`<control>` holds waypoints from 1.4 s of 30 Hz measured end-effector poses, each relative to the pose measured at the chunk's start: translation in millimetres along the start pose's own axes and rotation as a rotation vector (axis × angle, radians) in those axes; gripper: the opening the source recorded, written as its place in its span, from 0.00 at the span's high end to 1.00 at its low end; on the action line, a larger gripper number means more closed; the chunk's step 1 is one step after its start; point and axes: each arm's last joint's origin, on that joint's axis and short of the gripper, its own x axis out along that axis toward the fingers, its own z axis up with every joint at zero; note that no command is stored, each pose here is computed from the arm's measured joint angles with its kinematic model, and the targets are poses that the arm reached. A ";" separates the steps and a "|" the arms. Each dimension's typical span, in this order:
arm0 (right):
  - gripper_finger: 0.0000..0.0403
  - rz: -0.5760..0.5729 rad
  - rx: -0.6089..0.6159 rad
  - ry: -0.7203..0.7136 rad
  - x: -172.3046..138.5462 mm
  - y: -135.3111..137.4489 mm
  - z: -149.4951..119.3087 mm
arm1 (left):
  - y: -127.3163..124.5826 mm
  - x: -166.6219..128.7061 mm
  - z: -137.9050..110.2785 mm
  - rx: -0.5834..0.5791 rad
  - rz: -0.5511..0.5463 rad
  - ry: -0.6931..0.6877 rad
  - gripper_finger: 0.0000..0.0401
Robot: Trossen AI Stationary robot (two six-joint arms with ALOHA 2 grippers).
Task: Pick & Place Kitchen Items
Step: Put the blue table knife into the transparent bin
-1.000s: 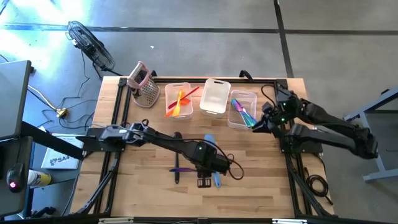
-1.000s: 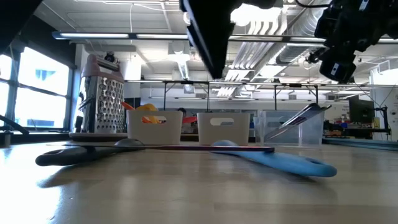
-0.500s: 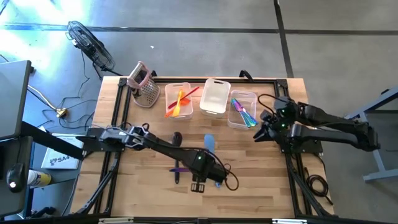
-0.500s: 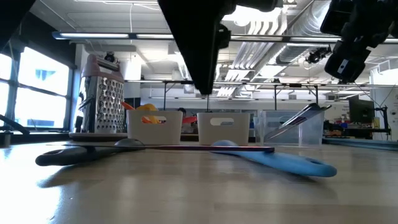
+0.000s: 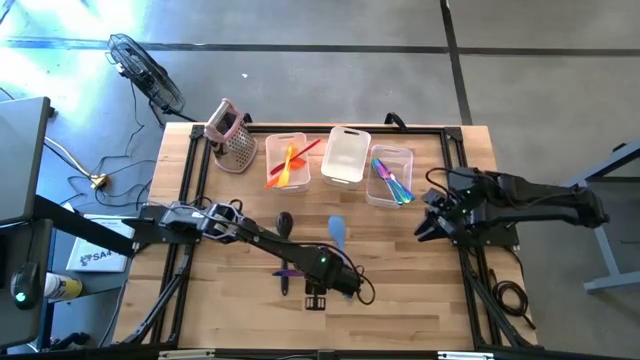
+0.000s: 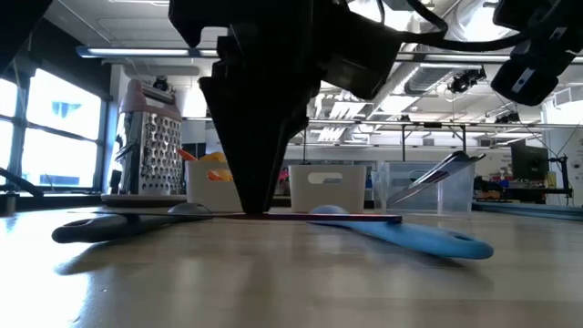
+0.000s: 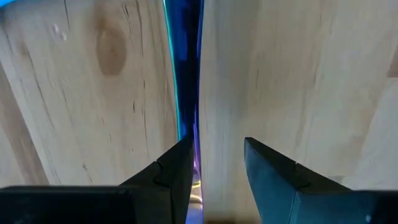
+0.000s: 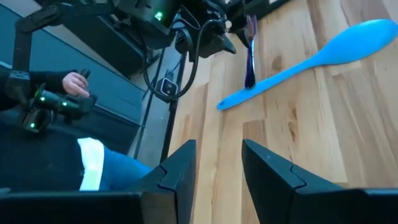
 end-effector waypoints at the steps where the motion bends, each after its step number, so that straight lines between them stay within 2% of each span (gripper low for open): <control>1: 0.70 -0.006 0.004 -0.003 0.0 1.1 -0.6 | 0.1 1.3 -0.2 -0.002 0.001 0.000 0.66; 14: 0.70 0.006 -0.007 0.043 6.2 10.3 -6.7 | 12.2 3.6 5.1 -0.014 0.089 -0.046 0.66; 24: 0.70 -0.019 -0.037 0.052 9.5 15.2 -10.6 | 19.5 20.2 4.9 -0.037 -0.037 -0.005 0.66; 30: 0.70 -0.038 -0.055 0.049 10.8 17.2 -12.2 | 19.9 27.1 1.6 -0.046 -0.054 0.004 0.66; 33: 0.70 -0.046 -0.055 0.047 11.2 17.9 -12.8 | 20.0 27.7 2.1 -0.076 -0.051 0.000 0.71; 38: 0.70 -0.065 -0.049 0.038 11.8 18.6 -13.5 | 20.4 28.4 1.5 -0.099 -0.061 0.012 0.91; 42: 0.70 -0.070 -0.052 0.036 12.0 18.9 -13.7 | 20.2 29.0 1.5 -0.110 -0.094 0.025 0.91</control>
